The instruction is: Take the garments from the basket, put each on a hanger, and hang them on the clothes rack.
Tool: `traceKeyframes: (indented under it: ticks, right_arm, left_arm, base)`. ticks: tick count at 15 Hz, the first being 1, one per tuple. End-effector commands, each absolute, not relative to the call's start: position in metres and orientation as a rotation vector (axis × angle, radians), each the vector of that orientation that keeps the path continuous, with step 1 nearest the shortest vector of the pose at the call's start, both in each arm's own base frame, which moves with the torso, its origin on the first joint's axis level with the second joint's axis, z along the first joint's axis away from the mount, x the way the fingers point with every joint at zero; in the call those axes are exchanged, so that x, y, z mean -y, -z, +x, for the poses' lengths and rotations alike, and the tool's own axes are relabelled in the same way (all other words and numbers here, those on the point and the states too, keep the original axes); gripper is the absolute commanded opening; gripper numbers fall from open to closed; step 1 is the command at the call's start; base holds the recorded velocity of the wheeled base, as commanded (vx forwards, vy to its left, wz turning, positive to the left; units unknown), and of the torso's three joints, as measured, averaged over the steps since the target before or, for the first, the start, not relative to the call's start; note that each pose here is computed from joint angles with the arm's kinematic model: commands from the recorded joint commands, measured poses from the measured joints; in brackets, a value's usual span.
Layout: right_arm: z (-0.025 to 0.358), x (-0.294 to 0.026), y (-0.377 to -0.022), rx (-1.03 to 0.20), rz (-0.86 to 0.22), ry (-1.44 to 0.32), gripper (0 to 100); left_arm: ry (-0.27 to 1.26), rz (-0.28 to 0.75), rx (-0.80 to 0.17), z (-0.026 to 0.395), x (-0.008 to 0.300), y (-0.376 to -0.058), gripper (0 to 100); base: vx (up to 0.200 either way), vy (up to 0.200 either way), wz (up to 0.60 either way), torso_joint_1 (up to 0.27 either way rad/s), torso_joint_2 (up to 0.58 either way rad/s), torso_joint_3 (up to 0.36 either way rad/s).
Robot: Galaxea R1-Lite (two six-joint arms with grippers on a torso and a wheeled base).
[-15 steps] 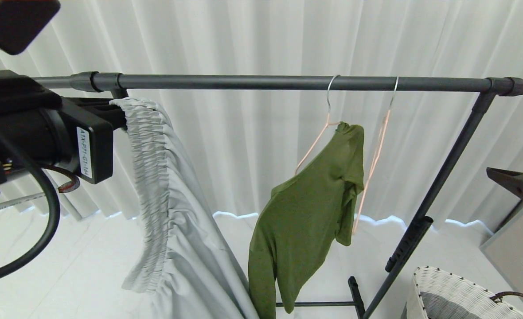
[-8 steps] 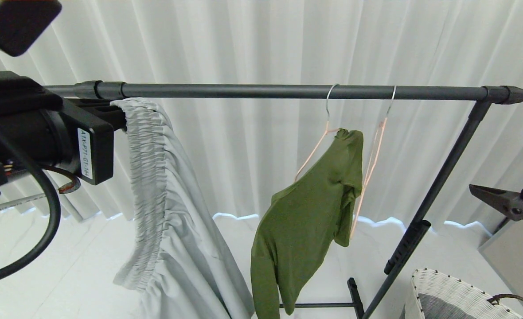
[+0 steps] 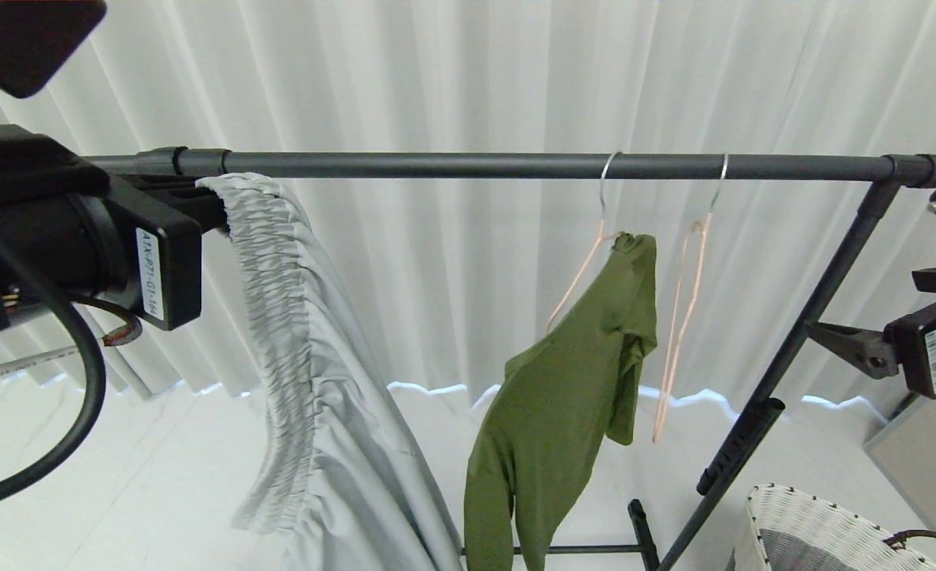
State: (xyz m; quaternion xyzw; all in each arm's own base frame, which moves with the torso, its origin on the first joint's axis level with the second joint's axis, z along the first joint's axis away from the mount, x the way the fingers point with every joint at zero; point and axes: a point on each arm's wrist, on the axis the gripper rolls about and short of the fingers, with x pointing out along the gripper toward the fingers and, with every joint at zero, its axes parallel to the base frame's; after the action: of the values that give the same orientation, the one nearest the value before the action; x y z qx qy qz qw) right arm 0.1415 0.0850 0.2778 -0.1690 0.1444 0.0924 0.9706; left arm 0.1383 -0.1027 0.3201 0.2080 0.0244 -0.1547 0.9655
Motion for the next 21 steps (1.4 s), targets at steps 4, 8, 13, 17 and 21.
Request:
traceKeyframes:
  ticks: [4, 8, 13, 17, 21]
  right_arm:
    - [0.149, -0.09, -0.274, -0.318, -0.304, -0.18, 100]
    - [0.172, -0.106, -0.267, -0.321, -0.187, -0.161, 100]
    - [0.203, -0.126, -0.247, -0.358, -0.187, -0.155, 100]
    - [0.214, -0.127, -0.238, -0.396, -0.162, -0.122, 100]
    - [0.218, -0.12, -0.236, -0.402, -0.154, -0.089, 100]
  left_arm:
    - [0.313, 0.418, -0.05, 0.138, 0.103, -0.32, 0]
    - [0.315, 0.419, -0.05, 0.138, 0.103, -0.32, 0]
    - [0.316, 0.429, -0.067, 0.137, 0.102, -0.313, 0]
    - [0.316, 0.429, -0.067, 0.137, 0.102, -0.313, 0]
    - [0.317, 0.429, -0.068, 0.137, 0.102, -0.313, 0]
  base:
    - [0.0, 0.0, 0.0, 0.0, 0.0, 0.0]
    - [0.0, 0.0, 0.0, 0.0, 0.0, 0.0]
    - [0.0, 0.0, 0.0, 0.0, 0.0, 0.0]
    - [0.0, 0.0, 0.0, 0.0, 0.0, 0.0]
    - [0.0, 0.0, 0.0, 0.0, 0.0, 0.0]
